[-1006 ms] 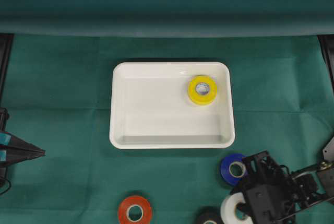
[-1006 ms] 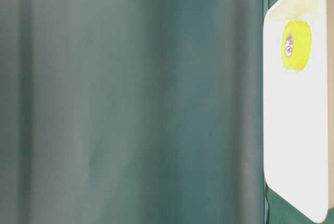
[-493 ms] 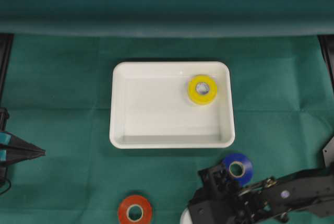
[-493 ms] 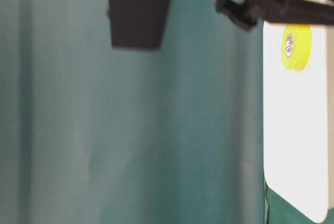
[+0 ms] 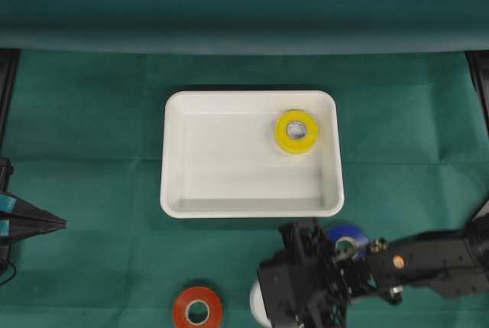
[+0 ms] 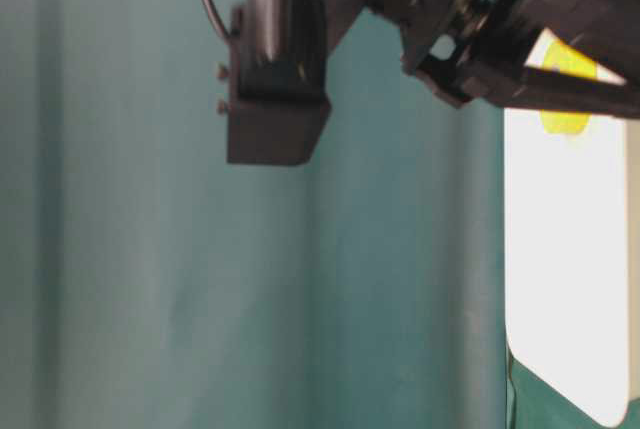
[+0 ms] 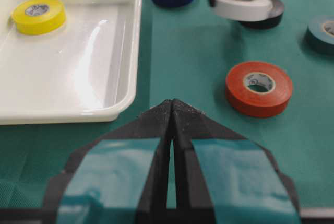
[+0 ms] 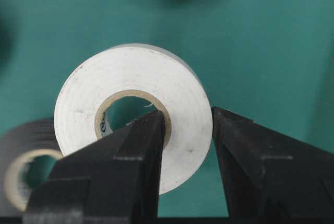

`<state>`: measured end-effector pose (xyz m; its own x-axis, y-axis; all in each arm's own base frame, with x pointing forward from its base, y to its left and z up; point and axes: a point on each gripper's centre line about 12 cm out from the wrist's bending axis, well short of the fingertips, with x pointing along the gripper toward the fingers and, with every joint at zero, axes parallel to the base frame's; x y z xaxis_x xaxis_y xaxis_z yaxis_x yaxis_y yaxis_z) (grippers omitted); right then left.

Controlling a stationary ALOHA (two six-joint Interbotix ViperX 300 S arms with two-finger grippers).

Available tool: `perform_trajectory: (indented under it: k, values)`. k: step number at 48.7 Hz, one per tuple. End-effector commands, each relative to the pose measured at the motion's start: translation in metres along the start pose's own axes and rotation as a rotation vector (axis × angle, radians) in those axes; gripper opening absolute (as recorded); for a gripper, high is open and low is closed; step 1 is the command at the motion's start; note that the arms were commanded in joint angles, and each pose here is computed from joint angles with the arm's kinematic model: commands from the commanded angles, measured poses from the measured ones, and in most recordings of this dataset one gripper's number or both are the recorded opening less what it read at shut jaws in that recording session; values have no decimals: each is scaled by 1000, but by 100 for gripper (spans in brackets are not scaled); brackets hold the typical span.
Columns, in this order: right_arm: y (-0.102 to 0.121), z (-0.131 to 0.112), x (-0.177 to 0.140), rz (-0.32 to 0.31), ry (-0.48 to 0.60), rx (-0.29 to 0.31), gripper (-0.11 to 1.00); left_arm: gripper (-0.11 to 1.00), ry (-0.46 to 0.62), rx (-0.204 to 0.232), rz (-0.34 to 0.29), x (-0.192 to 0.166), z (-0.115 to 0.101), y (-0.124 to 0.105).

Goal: Put the tape into the white case with the right arm.
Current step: 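Carry the white tape into the tray centre and release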

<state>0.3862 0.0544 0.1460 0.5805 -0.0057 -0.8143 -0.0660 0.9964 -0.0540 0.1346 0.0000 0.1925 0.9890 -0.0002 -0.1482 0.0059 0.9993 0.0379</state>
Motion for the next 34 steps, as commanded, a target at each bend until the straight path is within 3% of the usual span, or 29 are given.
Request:
perform_trajectory:
  k: [1, 24, 34]
  values:
    - [-17, 18, -15, -29, -60, 20, 1, 0, -9, -2, 4, 1, 4, 1]
    - [-112, 26, -28, -192, -112, 128, 1, 0, -11, 1, 2, 1, 4, 0]
    - [-142, 26, -31, -244, -135, 148, 1, 0, -6, 0, 3, 1, 3, 1]
